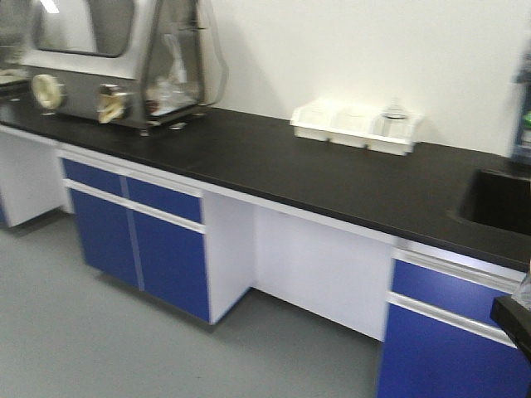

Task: Grab beaker from right and move to left
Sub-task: 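Hold the beaker in the right gripper while the base drives away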

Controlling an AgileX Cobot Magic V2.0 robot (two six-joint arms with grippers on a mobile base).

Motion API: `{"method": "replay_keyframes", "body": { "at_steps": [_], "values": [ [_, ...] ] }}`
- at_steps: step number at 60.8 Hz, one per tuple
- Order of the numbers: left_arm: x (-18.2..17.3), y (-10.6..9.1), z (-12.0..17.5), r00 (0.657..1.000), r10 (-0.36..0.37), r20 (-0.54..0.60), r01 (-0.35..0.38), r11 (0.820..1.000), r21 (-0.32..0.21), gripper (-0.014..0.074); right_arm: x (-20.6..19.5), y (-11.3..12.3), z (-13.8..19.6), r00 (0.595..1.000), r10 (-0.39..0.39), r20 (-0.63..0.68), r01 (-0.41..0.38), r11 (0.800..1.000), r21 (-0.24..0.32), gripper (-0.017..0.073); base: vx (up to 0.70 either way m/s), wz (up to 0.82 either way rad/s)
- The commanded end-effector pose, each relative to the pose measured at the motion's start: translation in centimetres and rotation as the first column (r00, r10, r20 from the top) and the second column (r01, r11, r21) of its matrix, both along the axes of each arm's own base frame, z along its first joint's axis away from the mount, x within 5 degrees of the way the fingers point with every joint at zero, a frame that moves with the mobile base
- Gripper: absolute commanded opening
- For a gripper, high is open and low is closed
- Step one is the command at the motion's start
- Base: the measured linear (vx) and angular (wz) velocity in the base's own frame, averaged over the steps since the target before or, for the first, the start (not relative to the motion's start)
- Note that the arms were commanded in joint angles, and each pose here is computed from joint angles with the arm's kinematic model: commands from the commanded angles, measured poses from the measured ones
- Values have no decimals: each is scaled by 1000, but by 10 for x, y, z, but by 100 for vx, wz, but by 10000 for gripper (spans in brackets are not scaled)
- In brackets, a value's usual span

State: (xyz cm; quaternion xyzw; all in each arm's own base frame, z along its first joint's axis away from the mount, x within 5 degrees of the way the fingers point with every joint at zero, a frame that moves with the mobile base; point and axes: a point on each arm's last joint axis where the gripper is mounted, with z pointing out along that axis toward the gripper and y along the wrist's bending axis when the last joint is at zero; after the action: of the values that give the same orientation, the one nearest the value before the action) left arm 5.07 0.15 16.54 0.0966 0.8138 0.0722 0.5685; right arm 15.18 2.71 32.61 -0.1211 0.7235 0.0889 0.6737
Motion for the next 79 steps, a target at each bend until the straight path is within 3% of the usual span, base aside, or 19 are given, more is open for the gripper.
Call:
{"method": "replay_keyframes", "body": {
  "at_steps": [1, 40, 79],
  "values": [
    [2, -1, 1, 998, -7, 64, 7, 1000, -1, -6, -2, 1, 12, 999, 11, 39, -11, 1000, 18, -3, 23, 70],
    [2, -1, 1, 998, -7, 64, 7, 1000, -1, -6, -2, 1, 12, 999, 8, 38, -8, 1000, 19, -3, 33, 51],
    [2, -1, 1, 998, -7, 64, 7, 1000, -1, -6, -2, 1, 12, 999, 8, 38, -8, 1000, 19, -3, 45, 1]
  ]
}}
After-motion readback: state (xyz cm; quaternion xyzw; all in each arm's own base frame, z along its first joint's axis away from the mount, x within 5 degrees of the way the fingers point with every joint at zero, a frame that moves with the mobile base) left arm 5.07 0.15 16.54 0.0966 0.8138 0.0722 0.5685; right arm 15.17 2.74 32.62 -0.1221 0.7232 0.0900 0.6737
